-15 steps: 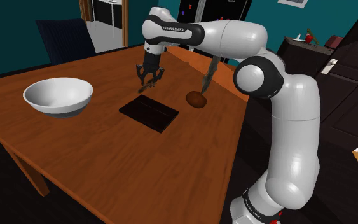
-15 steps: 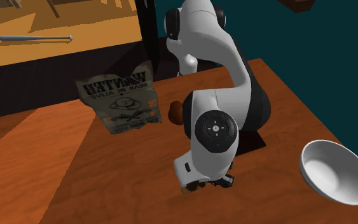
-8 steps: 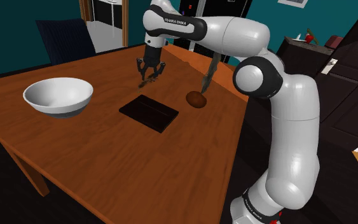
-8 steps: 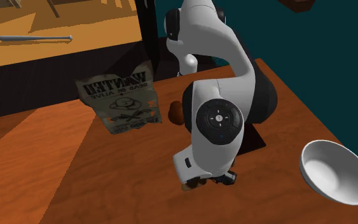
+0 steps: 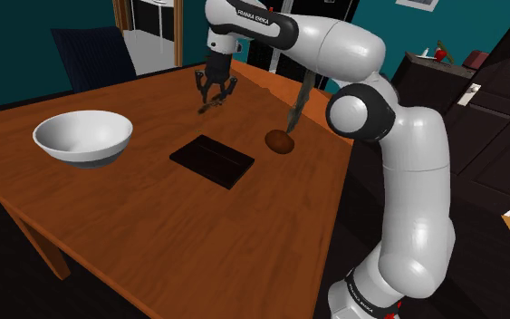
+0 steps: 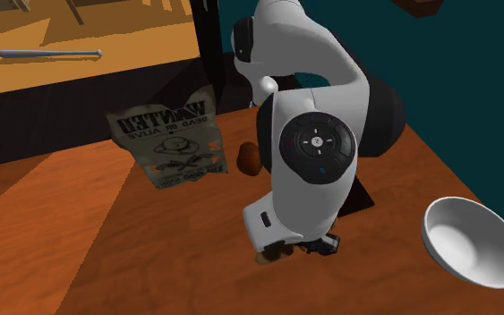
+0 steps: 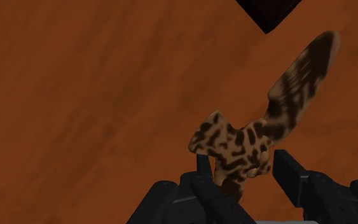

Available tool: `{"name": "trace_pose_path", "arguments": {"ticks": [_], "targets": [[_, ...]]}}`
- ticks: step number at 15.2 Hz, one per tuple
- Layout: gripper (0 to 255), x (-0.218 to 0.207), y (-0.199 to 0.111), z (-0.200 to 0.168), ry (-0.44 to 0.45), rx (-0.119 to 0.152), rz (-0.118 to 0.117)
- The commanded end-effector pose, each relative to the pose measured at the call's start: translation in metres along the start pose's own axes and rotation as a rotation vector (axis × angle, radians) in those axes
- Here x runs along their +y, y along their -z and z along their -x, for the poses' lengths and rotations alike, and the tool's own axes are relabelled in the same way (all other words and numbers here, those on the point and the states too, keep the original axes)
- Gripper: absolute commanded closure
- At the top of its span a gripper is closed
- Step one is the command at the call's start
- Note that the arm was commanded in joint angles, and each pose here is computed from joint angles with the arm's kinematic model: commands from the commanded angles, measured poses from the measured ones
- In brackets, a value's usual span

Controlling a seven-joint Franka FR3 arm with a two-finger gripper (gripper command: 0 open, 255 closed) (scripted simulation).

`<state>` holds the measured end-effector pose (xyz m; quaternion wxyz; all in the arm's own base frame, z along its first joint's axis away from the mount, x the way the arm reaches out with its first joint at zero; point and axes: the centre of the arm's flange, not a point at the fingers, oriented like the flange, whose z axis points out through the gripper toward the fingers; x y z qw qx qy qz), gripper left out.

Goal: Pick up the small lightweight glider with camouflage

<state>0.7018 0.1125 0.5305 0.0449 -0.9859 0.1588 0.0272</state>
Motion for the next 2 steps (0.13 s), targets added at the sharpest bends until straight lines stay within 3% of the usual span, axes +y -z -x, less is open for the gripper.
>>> {"name": "trace_pose_path", "arguments": {"ticks": [1,2], "targets": [[255,-0.0008,0.0069,0.0010,0.000,-0.001,0.000],[255,-0.0007,0.0069,0.0011,0.000,-0.001,0.000]]}}
